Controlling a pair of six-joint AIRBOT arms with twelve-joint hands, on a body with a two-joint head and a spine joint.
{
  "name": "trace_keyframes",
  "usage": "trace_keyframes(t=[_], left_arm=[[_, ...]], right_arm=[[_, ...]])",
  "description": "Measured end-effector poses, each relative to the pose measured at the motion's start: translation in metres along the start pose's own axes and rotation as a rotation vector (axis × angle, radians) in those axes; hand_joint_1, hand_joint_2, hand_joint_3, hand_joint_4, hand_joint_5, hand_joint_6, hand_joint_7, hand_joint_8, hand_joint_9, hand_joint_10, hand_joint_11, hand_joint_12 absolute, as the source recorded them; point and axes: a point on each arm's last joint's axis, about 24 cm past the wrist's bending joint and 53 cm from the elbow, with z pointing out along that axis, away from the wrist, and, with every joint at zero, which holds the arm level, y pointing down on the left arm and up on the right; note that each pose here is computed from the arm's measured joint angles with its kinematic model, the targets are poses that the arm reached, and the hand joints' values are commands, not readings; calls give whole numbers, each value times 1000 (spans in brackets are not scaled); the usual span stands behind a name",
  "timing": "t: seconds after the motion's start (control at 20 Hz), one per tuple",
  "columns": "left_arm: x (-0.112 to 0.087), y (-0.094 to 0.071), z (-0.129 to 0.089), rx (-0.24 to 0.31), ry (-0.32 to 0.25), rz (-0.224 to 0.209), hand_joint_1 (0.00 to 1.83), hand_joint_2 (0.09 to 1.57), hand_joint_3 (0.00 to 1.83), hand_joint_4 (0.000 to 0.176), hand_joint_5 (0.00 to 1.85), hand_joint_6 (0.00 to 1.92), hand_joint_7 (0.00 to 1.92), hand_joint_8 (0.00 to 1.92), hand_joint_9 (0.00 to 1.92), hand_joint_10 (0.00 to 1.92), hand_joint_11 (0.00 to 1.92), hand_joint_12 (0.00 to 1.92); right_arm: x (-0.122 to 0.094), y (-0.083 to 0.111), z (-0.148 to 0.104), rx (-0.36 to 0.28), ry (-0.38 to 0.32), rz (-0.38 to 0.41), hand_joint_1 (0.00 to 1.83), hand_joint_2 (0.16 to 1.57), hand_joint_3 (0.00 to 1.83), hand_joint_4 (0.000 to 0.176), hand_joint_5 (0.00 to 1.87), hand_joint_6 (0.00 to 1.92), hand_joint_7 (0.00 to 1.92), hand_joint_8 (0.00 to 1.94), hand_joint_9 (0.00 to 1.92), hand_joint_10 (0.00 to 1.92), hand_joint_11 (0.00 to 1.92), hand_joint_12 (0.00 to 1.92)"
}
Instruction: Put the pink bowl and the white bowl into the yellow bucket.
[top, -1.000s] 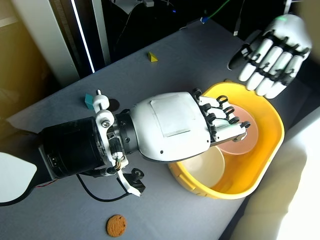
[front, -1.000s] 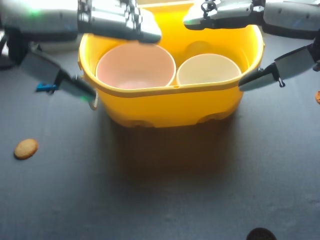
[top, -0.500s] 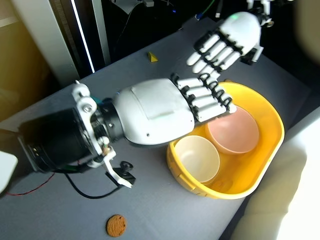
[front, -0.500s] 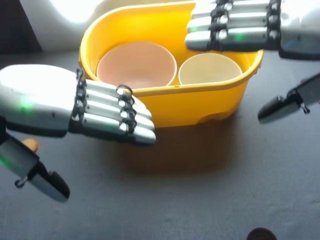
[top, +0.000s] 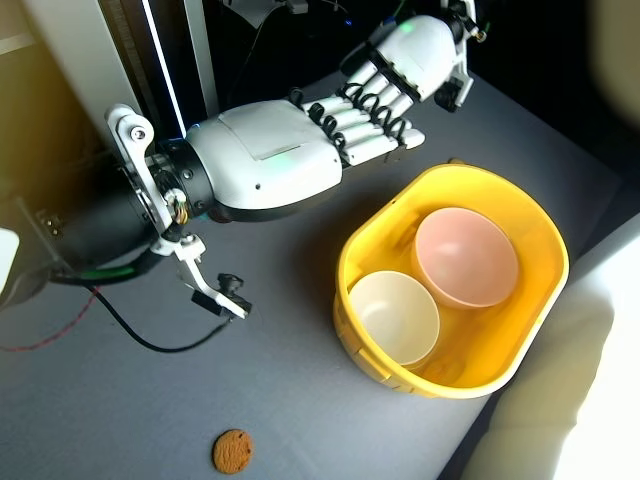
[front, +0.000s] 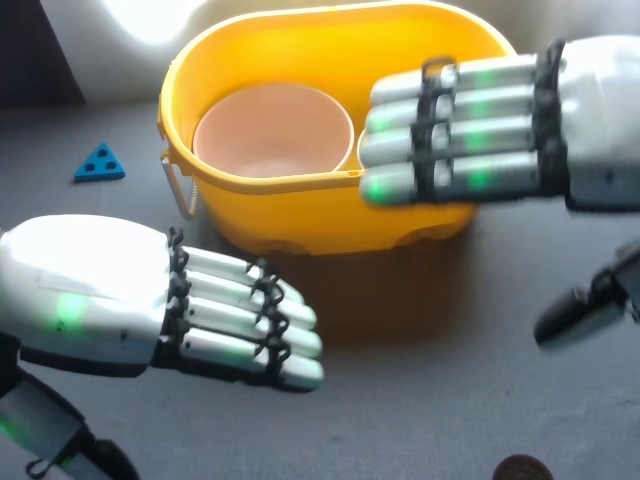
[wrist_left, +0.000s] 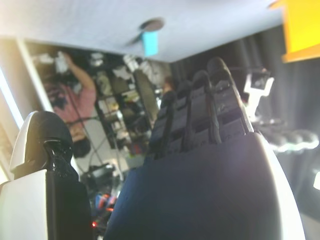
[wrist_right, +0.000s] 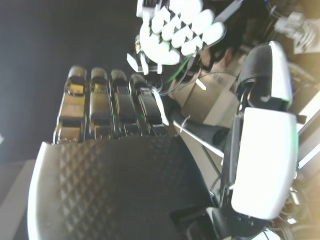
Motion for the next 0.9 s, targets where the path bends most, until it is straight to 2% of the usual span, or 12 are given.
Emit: trace_keyframes(t=[0.1,0.25,0.3,0.55,0.6,0.65,0.85,0.9], left_arm=[[4,6,1,-32,31,-42,437,1127,1,0,56,6,78,7,87,12,0,422],[-10,3,6,-34,-1,-3,484,1117,0,0,50,1,70,1,70,1,0,355],[-17,3,7,-38,-25,-8,468,1120,0,0,51,1,74,2,71,2,0,355],[-13,0,14,-43,-15,5,460,1115,0,0,49,0,62,1,58,0,0,329],[-15,0,14,-43,-21,0,430,1108,0,0,66,4,88,6,91,9,0,408],[-16,0,14,-45,-24,4,443,1114,0,0,69,3,88,3,89,5,0,400],[-17,2,14,-52,-28,2,455,1118,2,0,65,1,82,1,73,2,0,347],[-17,2,14,-52,-28,2,458,1118,1,0,66,2,84,2,78,4,0,347]], right_arm=[[13,16,0,-27,34,-7,618,860,0,0,32,11,4,2,0,0,22,16],[27,32,-1,-49,63,-5,620,871,0,0,12,1,0,0,0,0,14,16],[29,34,-2,-52,68,-1,615,869,0,0,3,0,0,0,0,0,16,18],[38,50,-4,-61,92,19,583,875,0,0,0,0,0,0,0,0,21,24],[39,55,-4,-72,94,29,623,867,0,0,0,0,0,0,0,0,15,24],[41,58,-5,-76,99,32,636,867,0,0,3,1,0,0,0,0,11,24],[57,56,-14,-57,151,63,632,868,0,0,12,2,0,0,0,0,26,50],[60,55,-16,-52,159,68,633,863,1,0,26,3,7,0,0,0,4,143]])
